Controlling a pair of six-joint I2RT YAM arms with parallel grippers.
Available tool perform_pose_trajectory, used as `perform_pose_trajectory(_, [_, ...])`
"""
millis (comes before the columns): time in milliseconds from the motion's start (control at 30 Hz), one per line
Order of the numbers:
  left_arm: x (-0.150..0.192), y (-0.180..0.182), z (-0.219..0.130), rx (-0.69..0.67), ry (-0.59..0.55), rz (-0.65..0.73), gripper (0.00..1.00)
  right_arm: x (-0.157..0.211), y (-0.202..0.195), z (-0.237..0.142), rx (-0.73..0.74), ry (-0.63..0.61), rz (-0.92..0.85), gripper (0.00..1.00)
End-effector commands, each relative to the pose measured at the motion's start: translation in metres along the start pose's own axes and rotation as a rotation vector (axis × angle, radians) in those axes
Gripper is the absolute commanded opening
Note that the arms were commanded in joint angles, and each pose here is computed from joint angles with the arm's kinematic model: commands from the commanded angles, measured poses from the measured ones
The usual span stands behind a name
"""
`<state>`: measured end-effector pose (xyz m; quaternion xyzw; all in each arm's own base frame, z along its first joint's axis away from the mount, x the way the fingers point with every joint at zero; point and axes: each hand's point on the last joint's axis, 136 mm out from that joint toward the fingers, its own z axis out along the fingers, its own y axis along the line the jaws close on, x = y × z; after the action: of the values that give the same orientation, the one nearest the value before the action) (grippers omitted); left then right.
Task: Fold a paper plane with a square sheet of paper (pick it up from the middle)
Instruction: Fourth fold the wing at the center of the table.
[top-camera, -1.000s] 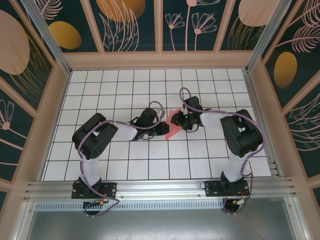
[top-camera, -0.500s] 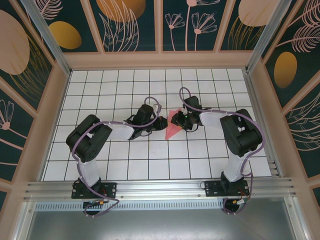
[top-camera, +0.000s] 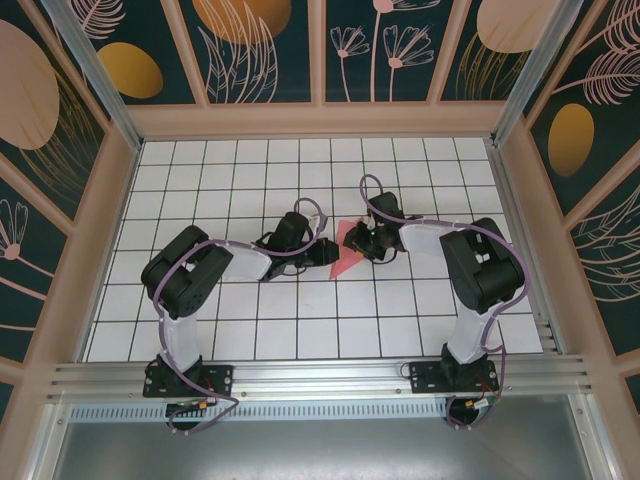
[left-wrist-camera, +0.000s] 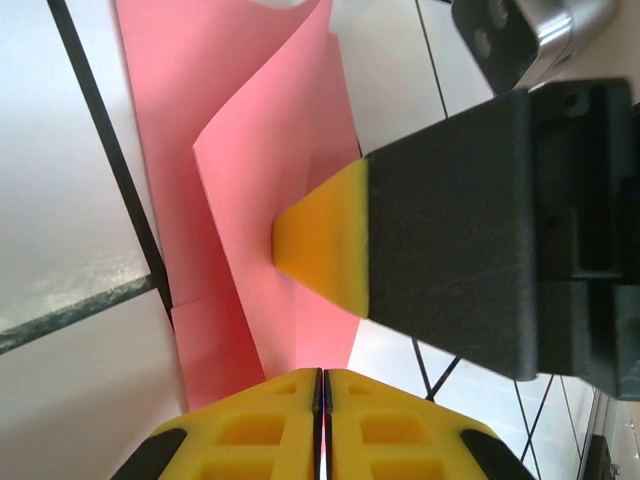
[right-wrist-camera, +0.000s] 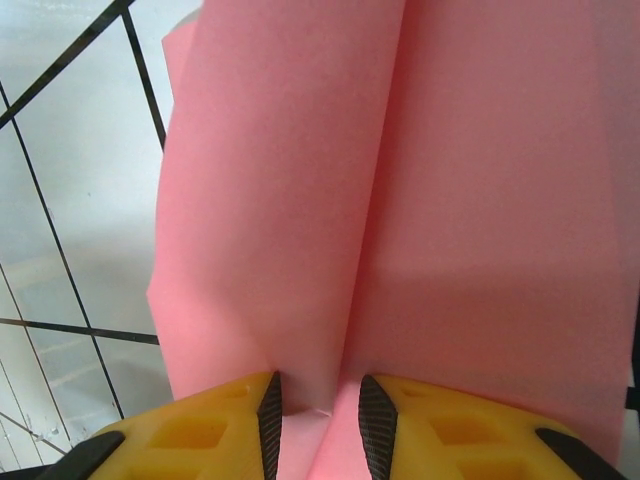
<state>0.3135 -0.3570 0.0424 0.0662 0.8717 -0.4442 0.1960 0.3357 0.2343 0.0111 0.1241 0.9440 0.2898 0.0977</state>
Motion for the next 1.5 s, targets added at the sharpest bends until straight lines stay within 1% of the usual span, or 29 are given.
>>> perform_pose_trajectory(0, [-0.002, -0.01, 0.003, 0.053, 0.011, 0.0, 0.14, 0.05, -0.103, 0.024, 0.344, 0.116, 0.109, 0.34])
perform_pose_trajectory(333, [-0.005, -0.021, -0.006, 0.089, -0.011, 0.026, 0.17, 0.05, -0.105, 0.025, 0.358, 0.124, 0.119, 0.35])
perform_pose_trajectory(800, [0.005, -0.024, -0.005, 0.117, 0.018, 0.036, 0.22, 0.052, -0.107, 0.027, 0.367, 0.138, 0.144, 0.36])
perform_pose_trajectory(1033, [0.008, -0.036, -0.008, 0.162, 0.019, 0.071, 0.25, 0.053, -0.108, 0.028, 0.375, 0.143, 0.152, 0.36])
perform_pose_trajectory(1233, [0.012, -0.026, -0.003, 0.129, 0.036, 0.054, 0.24, 0.054, -0.107, 0.028, 0.372, 0.146, 0.155, 0.36])
perform_pose_trajectory(1467, [0.01, 0.0, 0.001, -0.004, 0.019, 0.038, 0.17, 0.054, -0.109, 0.027, 0.377, 0.147, 0.156, 0.36])
